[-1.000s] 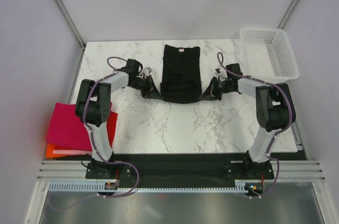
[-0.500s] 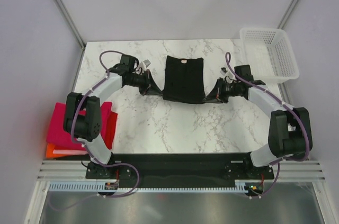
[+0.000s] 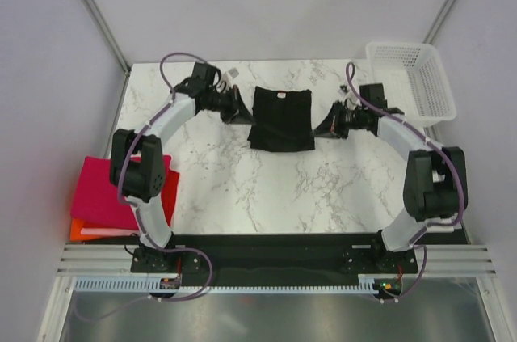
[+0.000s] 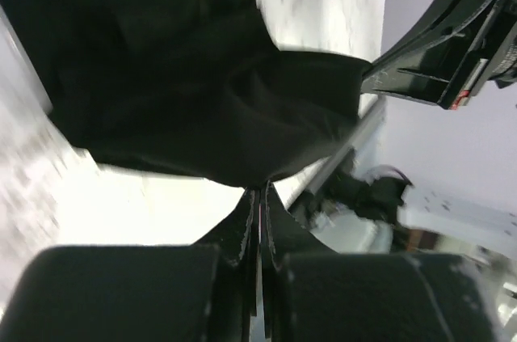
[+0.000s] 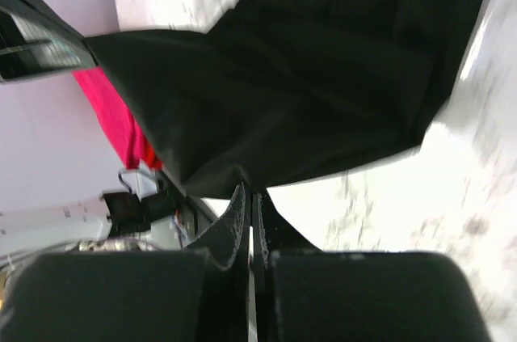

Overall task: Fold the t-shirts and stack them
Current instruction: Fold the tshirt

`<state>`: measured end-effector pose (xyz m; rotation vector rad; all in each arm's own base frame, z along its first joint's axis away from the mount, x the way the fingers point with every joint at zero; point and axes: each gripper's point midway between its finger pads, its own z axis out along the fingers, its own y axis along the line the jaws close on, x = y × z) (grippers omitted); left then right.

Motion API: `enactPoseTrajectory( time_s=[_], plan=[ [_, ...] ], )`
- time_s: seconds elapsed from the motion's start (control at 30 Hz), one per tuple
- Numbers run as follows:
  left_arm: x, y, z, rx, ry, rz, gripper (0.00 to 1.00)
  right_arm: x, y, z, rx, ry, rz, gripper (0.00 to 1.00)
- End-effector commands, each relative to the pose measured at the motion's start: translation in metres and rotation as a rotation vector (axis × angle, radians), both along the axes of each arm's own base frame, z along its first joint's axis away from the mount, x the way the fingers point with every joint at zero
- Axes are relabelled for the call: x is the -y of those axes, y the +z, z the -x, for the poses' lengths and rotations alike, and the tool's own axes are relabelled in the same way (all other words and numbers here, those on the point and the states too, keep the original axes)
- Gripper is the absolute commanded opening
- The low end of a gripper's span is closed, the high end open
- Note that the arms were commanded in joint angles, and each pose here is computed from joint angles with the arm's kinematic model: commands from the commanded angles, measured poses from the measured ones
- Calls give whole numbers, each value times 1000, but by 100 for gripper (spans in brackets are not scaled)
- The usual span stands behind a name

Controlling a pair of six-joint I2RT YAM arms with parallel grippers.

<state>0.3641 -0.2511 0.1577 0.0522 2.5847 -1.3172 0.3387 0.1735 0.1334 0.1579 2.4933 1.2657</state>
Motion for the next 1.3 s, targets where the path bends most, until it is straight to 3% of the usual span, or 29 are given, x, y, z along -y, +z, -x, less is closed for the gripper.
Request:
enactPoseTrajectory(
  time_s=[0.0,0.1,0.17,0.2,0.23,0.3,0.33,0.47,0.67,1.0,1.17,1.27],
  plan=[
    [5,37,-70,309,-24,-41,2,8,42,-91,258,-32,-19,0],
    [5,40,-122,427,0,-93,2,9,51,-148,344,-40,-17,0],
    [4,46,-153,514,27,-134,9,9,43,-187,379,-49,-9,14],
    [2,27,-166,518,33,-169,10,9,41,-200,394,-56,-9,21],
    [2,25,-177,549,47,-187,27,9,37,-211,403,-67,-10,41],
    [-6,14,-198,595,77,-260,50,8,31,-233,428,-75,-4,61],
    [-8,12,-202,606,80,-278,58,8,32,-236,438,-75,0,65],
    [-21,-4,-197,578,84,-336,65,7,33,-219,428,-49,-10,65],
    [-25,-47,-179,446,46,-345,65,0,2,-197,336,-41,-48,64],
    [-24,-103,-176,269,76,-313,68,-13,-40,-207,269,-21,-48,61],
    [-17,-116,-166,191,70,-246,67,-15,-59,-206,236,-22,-39,61],
    [-4,-123,-152,117,39,-140,65,-18,-70,-204,217,-15,-36,61]
  ],
)
